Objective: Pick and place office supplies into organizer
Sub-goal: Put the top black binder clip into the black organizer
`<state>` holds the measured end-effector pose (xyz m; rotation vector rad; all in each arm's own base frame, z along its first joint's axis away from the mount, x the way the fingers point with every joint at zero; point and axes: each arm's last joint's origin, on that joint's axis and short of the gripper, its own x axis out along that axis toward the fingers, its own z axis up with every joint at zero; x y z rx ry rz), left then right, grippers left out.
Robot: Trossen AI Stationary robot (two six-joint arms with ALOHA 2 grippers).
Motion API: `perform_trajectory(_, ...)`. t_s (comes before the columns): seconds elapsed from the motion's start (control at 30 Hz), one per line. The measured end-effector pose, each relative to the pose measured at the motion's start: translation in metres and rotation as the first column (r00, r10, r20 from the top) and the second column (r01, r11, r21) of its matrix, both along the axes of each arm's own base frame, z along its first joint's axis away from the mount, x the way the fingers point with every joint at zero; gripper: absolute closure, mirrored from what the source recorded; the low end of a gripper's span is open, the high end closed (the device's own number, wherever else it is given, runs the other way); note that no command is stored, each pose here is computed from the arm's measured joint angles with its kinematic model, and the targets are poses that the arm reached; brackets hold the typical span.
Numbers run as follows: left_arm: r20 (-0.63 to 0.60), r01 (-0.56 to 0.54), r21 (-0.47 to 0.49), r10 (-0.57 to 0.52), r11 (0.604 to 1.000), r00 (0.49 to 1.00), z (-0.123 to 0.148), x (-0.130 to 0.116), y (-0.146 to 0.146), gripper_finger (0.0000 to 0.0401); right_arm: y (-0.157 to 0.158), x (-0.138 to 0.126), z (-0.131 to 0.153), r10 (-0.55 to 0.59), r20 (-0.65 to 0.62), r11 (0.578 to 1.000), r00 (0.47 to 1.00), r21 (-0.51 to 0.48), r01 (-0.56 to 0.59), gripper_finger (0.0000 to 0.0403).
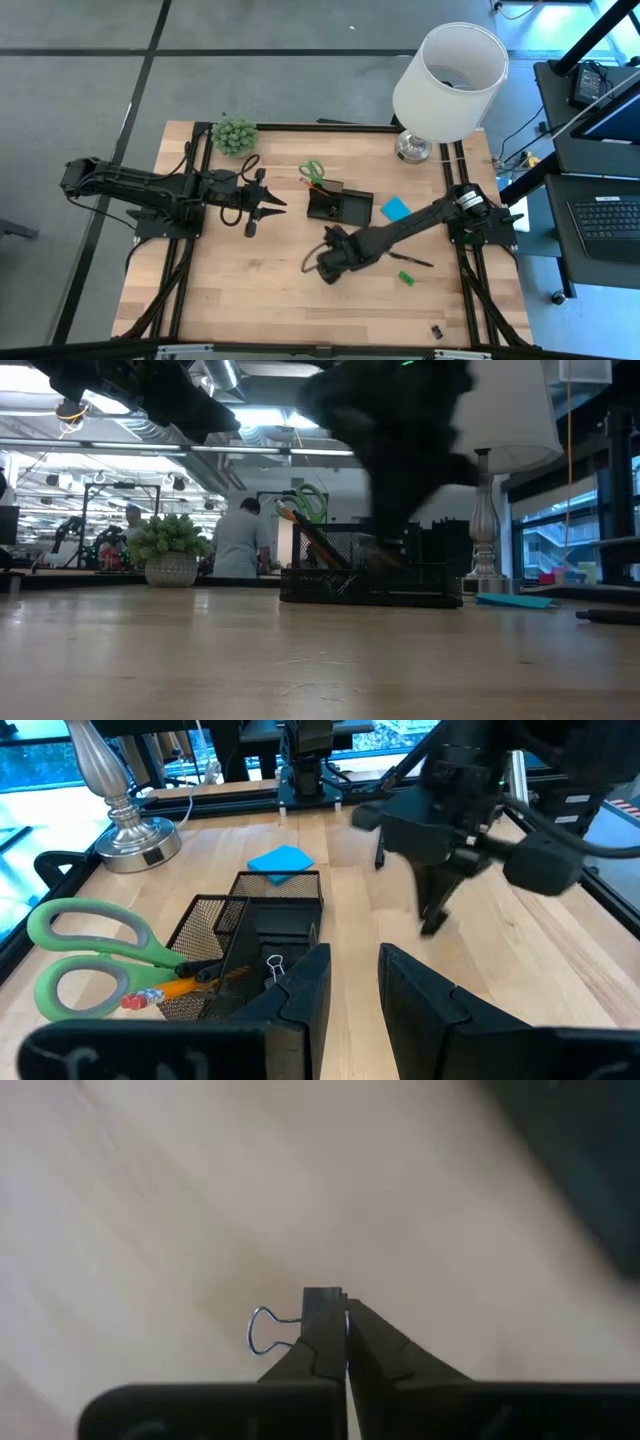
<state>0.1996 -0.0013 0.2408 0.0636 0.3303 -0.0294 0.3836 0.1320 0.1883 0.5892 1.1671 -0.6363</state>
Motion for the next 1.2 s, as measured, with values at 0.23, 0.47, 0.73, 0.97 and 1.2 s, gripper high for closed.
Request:
perform_trajectory(0.23, 0.002, 0.000, -0.001, 0.000, 1.000, 1.000, 0.000, 0.000, 0.000, 0.0319, -0.059, 0.025, 0.005, 0.052, 0.076, 0.982, 0.996, -0.183, -0.037, 0.0399)
perform_trajectory(0.47, 0.000, -0.001, -0.003, 0.001, 1.000, 1.000, 0.000, 0.000, 0.000, 0.0319, -0.106, 0.033, 0.005, 0.028, 0.065, 0.977, 0.997, -0.215, -0.013, 0.0399)
perform_trajectory(0.73, 0.000, 0.000, 0.000, 0.000, 1.000, 1.000, 0.000, 0.000, 0.000, 0.0319, -0.126, 0.037, -0.008, 0.046, 0.016, 0.973, 0.999, -0.229, -0.041, 0.0399)
perform_trajectory(0.97, -0.013, -0.001, -0.001, 0.001, 1.000, 1.000, -0.001, 0.000, 0.000, 0.0319, -0.125, 0.042, -0.029, 0.056, -0.022, 0.974, 0.998, -0.217, -0.060, 0.0399)
perform_trajectory(1.2, -0.017, -0.004, 0.000, 0.004, 1.000, 1.000, -0.002, -0.001, 0.000, 0.0319, -0.122, 0.042, -0.031, 0.064, -0.028, 0.975, 0.998, -0.211, -0.069, 0.0383)
